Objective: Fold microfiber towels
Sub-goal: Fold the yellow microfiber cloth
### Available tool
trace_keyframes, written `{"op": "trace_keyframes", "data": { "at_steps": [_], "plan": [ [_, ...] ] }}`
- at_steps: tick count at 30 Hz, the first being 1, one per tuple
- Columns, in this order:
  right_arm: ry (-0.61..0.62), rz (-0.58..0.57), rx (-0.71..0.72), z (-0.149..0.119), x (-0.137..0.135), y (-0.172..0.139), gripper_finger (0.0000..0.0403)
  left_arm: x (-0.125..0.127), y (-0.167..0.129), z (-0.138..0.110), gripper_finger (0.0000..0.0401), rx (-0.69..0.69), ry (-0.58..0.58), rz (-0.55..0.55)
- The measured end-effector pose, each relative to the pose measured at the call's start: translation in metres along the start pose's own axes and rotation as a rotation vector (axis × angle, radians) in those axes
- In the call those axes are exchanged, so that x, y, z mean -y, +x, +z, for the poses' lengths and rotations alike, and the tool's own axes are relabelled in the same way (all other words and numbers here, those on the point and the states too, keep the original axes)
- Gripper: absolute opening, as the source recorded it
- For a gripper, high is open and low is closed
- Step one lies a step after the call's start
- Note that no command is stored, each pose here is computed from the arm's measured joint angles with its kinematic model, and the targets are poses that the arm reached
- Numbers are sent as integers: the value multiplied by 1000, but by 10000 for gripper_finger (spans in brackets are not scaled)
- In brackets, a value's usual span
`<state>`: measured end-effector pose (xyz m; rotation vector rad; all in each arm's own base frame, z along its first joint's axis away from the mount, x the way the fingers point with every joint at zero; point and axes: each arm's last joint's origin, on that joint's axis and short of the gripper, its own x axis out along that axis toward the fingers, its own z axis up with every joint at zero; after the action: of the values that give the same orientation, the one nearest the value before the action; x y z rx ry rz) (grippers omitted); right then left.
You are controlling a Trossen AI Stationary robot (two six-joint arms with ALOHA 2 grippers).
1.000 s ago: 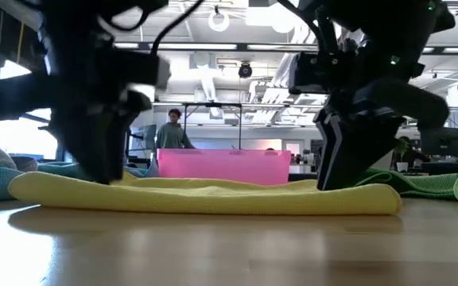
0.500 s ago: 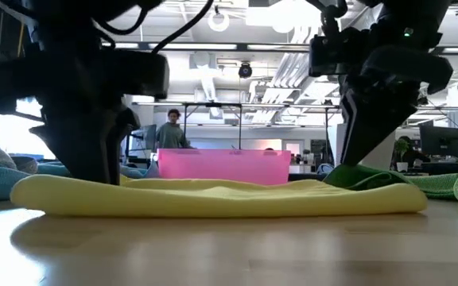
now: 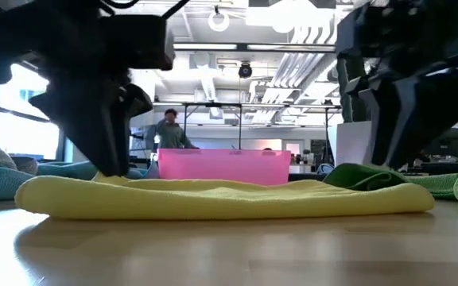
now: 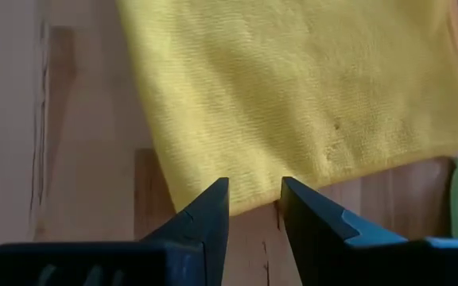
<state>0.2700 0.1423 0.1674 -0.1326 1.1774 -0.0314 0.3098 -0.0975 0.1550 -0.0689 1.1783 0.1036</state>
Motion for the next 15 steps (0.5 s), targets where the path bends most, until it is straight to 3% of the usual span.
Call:
{"op": "trace_keyframes", "data": {
  "at_steps": [5, 15],
  "plan": [
    [-41, 35, 20, -2, -12, 1, 123, 2, -2, 2, 99, 27, -10, -11],
    [-83, 20, -28, -7, -20, 15, 208, 5, -2, 3, 99, 36, -72, -44]
  ]
}}
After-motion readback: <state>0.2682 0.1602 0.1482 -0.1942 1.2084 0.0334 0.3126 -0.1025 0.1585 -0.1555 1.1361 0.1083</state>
